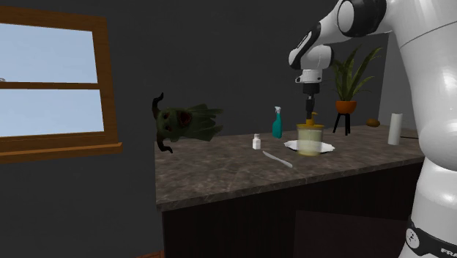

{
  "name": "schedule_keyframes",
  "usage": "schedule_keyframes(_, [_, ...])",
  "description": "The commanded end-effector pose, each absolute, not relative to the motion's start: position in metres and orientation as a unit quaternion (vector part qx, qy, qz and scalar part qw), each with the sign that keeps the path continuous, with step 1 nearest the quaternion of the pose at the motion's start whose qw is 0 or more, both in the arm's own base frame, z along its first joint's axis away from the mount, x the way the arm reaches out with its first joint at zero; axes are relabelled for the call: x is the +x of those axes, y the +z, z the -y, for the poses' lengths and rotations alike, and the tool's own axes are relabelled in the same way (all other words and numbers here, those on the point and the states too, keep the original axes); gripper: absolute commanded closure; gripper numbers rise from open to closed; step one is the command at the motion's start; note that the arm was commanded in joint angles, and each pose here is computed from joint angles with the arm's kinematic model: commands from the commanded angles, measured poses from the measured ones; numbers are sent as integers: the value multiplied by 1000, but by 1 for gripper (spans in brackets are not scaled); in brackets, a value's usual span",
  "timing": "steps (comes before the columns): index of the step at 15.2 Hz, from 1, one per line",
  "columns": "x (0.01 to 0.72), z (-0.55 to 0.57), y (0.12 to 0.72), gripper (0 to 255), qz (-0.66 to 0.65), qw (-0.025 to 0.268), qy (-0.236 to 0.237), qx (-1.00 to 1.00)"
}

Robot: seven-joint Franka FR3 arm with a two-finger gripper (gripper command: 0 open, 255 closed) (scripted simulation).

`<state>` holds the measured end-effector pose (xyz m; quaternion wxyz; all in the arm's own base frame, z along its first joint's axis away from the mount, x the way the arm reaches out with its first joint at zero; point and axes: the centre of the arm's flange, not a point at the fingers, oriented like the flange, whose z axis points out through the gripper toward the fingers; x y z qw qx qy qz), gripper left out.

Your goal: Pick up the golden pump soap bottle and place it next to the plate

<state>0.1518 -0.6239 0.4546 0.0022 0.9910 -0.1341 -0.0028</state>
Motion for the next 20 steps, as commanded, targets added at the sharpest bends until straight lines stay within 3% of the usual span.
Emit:
schedule_keyframes(1, [151,623,444,255,134,3,-2,991])
schedule_keyframes(12, [151,623,426,255,134,3,-2,991])
schedule_keyframes(13, [151,623,426,0,134,3,-2,991])
schedule_keyframes(18, [151,623,425,0,134,3,-2,991])
schedule_keyframes(20, [151,623,452,0,134,3,-2,991])
